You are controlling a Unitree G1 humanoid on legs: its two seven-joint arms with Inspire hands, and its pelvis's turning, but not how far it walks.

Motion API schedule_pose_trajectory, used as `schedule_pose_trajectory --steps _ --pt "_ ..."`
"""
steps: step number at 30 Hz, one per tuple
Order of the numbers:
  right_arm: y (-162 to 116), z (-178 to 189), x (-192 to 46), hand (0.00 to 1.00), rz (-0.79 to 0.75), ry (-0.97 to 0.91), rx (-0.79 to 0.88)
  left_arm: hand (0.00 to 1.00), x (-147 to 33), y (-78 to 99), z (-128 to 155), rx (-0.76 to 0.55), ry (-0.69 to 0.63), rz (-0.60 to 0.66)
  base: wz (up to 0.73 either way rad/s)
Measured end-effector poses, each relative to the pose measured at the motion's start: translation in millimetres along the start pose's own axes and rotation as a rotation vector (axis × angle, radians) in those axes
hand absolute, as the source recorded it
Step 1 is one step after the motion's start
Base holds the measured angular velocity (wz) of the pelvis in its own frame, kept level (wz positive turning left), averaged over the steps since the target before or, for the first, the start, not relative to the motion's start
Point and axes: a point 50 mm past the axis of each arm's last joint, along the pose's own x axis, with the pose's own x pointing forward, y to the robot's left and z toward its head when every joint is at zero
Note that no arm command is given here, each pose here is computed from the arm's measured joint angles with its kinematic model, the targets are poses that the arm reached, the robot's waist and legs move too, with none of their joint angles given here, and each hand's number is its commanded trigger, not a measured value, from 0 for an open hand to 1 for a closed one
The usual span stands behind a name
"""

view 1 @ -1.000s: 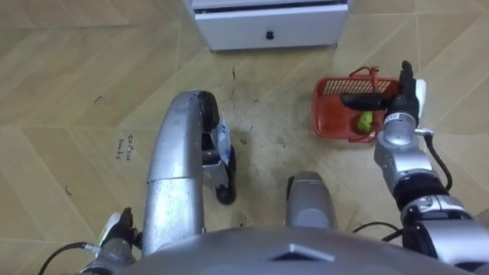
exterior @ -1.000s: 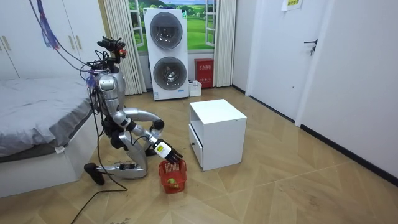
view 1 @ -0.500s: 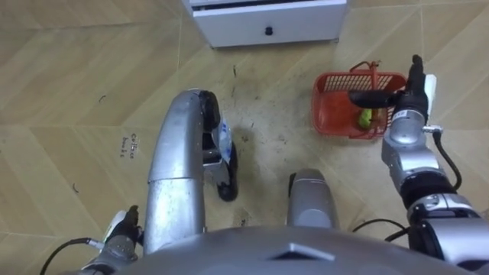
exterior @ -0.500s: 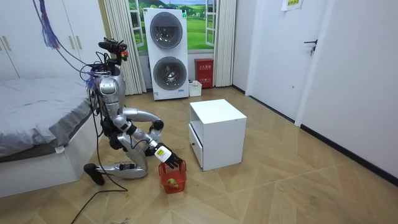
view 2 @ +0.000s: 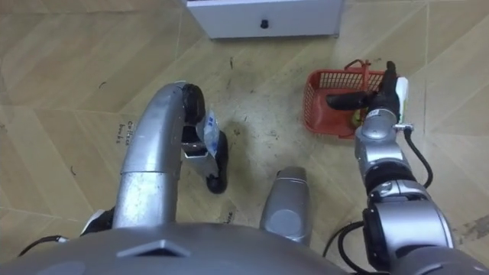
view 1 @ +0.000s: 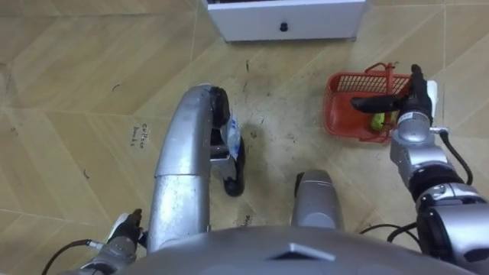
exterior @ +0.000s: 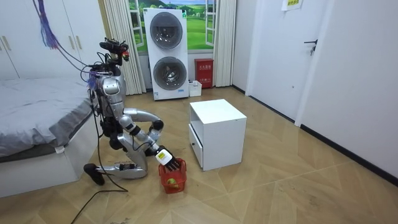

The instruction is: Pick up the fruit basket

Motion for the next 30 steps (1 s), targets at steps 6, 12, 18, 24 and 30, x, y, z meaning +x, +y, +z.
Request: schedule_pose_trajectory --steps 6,12,18,24,30 --pt "-22.5 -6.5 4.9 0.00 -0.025 0.050 0.048 0.00 0.8 2.0 4.2 0.001 -0.010 -0.013 0.01" --pt "-33.3 -10.2 9.0 0.00 -0.021 0.102 0.070 0.00 0.8 4.0 2.3 0.004 -0.004 -0.043 0.03" --pt "-40.9 -9.1 10.8 0.00 -0.020 0.110 0.098 0.00 0.4 4.7 -1.9 0.029 0.015 -0.053 0.05" --pt "-46.9 -13.6 11.0 0.00 -0.007 0.130 0.083 0.00 -0.2 2.9 -5.0 0.030 0.021 -0.081 0.00" --pt "-50.5 -16.2 11.1 1.00 -0.006 0.143 0.051 0.00 -0.2 2.3 -4.6 0.043 0.021 -0.090 0.00"
